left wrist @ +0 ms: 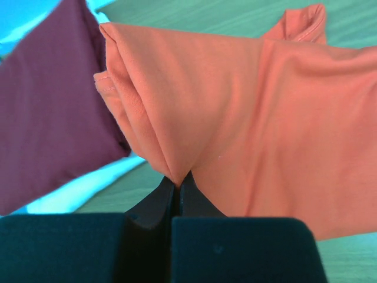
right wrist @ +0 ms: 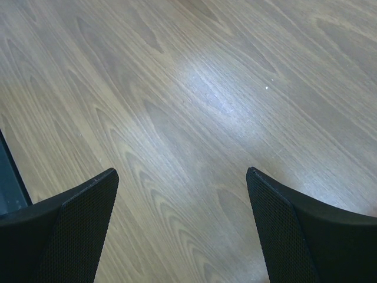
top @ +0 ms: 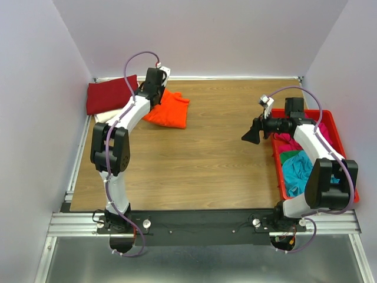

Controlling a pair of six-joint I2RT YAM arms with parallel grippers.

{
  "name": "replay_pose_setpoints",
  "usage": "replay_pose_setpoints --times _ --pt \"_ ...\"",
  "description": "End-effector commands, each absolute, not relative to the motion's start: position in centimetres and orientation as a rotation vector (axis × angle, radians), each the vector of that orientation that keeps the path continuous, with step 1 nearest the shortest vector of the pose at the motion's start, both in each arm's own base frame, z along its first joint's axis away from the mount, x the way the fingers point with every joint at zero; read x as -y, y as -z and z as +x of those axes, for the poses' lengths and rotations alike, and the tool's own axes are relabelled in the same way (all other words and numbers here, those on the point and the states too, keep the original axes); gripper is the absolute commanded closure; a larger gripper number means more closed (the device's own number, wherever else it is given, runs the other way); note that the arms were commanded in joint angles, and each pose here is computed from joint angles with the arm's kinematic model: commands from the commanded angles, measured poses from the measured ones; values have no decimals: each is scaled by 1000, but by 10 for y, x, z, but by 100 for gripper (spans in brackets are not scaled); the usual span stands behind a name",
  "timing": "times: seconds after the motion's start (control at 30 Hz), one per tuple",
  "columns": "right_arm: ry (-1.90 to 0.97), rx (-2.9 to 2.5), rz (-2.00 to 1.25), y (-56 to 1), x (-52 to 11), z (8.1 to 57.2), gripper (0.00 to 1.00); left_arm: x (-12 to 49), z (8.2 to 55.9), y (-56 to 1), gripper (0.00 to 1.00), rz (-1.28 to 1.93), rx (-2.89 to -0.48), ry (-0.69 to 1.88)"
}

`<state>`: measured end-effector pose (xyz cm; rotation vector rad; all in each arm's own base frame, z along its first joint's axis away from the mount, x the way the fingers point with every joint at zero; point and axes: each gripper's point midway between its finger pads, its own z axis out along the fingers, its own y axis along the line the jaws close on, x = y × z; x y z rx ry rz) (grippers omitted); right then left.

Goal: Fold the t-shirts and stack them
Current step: Neatly place the folded tshirt to the corner

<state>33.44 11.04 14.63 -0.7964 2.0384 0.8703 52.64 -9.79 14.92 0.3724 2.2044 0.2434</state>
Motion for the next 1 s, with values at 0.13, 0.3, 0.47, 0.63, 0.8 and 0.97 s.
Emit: replay_pose_setpoints --times 0.13,0.3,0.47,0.63,0.8,0.97 --pt "-911 -2041 -795 -146 -111 334 5 60 553 -204 100 262 -2047 -409" --pt "-911 -2041 -794 -146 -111 334 5 43 566 -226 100 224 -1996 -465" --pt "-917 -2045 -792 -145 -111 334 6 34 573 -246 100 205 -1951 -490" --pt "-924 -2047 -789 -144 -111 333 5 28 577 -267 100 199 -1906 -503" --pt "-921 -2051 -789 -143 -111 334 5 24 579 -285 100 193 -1873 -513" --pt "-923 -2054 -788 -143 -111 334 6 17 579 -305 100 162 -1836 -506"
